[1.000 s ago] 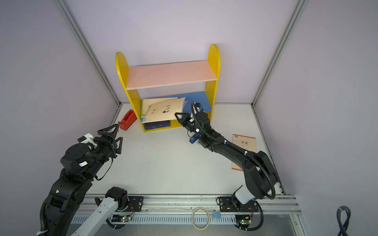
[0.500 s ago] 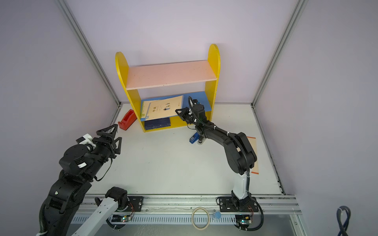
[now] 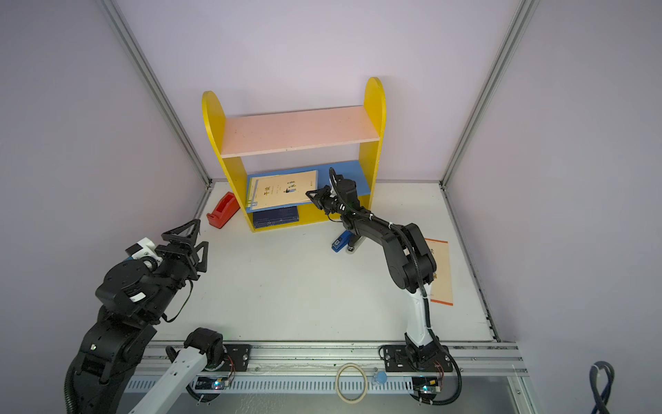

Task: Stacking books/files
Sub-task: Place the book on the bookshelf.

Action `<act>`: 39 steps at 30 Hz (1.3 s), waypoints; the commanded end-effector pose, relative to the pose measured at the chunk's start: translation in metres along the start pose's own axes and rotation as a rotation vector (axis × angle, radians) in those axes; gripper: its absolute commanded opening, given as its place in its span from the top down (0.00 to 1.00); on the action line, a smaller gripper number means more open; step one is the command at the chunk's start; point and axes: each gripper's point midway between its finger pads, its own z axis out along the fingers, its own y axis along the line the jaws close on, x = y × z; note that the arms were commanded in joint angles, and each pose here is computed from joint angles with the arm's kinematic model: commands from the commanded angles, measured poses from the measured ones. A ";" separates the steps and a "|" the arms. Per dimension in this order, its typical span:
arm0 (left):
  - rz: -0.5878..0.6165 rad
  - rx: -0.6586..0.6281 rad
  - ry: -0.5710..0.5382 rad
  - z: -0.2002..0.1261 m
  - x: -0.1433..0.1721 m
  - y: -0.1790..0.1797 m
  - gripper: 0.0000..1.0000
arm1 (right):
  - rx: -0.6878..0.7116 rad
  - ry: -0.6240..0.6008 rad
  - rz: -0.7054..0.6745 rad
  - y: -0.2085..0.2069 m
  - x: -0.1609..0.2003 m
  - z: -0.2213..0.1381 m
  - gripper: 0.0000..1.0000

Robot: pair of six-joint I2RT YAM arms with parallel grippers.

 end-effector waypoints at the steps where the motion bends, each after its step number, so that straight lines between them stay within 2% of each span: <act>1: 0.010 0.011 -0.007 0.000 -0.001 -0.003 0.16 | 0.001 0.025 0.017 0.000 -0.003 0.006 1.00; 8: 0.009 0.010 -0.006 0.001 -0.001 -0.003 0.16 | 0.056 0.049 0.032 -0.015 -0.008 0.022 1.00; 23: 0.011 -0.004 -0.001 0.006 0.001 -0.001 0.16 | 0.213 0.023 -0.042 -0.030 -0.012 0.021 1.00; 34: 0.012 0.004 -0.002 0.003 0.000 -0.002 0.16 | 0.250 0.077 -0.053 -0.028 -0.007 0.038 1.00; 35: 0.011 0.003 -0.004 0.003 0.000 -0.002 0.16 | 0.259 0.070 -0.059 -0.028 -0.008 0.037 0.98; 39: 0.011 0.008 -0.005 0.002 -0.001 -0.003 0.16 | 0.319 0.033 -0.114 -0.023 -0.016 0.027 0.78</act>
